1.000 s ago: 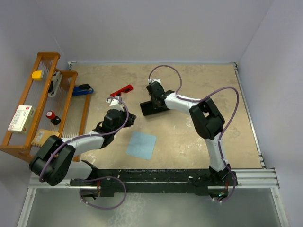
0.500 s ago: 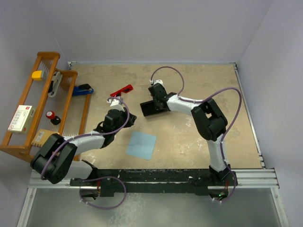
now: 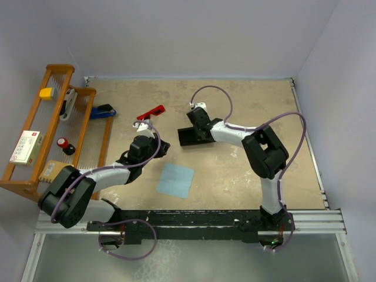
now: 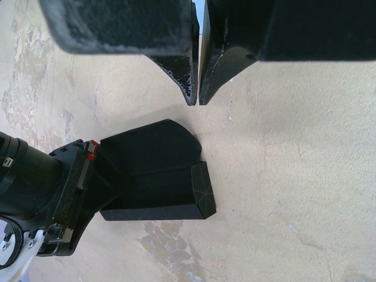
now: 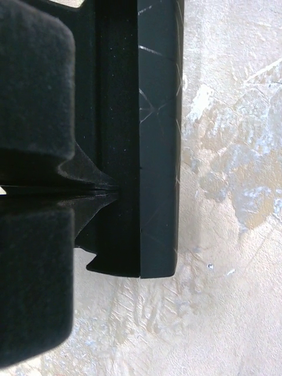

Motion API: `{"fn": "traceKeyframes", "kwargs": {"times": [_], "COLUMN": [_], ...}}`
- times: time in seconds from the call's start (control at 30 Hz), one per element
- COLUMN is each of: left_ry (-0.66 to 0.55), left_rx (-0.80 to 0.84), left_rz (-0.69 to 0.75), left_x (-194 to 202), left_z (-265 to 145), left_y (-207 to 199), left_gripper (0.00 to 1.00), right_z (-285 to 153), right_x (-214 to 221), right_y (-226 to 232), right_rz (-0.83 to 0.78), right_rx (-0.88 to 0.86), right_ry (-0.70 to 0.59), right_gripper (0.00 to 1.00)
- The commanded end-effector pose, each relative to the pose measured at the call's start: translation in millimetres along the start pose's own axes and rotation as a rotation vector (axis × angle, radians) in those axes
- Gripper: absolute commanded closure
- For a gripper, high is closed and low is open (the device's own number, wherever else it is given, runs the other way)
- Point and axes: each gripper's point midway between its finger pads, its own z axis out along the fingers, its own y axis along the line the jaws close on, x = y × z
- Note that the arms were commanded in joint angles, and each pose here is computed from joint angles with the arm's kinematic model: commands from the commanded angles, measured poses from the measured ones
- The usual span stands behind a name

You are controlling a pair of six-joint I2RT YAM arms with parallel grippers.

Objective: Organize the sunglasses
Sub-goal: Adjust the sunglasses case at the center of the board.

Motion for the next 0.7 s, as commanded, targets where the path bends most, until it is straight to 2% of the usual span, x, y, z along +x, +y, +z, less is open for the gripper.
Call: {"fn": "traceKeyframes", "kwargs": {"times": [0.0,0.5,0.67], "left_ry": [-0.048,-0.051,-0.039], "left_rx": [0.049,0.058,0.052], "left_rz": [-0.011,-0.017,-0.005], "left_x": [-14.5,-15.0,-13.5], "left_z": [1.1,0.0,0.3], "left_y": [-12.2,-13.9,-13.0], "left_gripper": [1.0,1.0,0.95], "right_z": [-19.8,-31.1,-45.8], "right_x": [-15.2,-19.0,-36.8], "right_y": [6.0,-0.4,-15.6], "right_rz": [0.037,0.05,0.045], "right_rx": [-0.018,0.018,0.071], "right_ry": [-0.037,-0.059,-0.12], "right_gripper": [1.0,1.0,0.89]}}
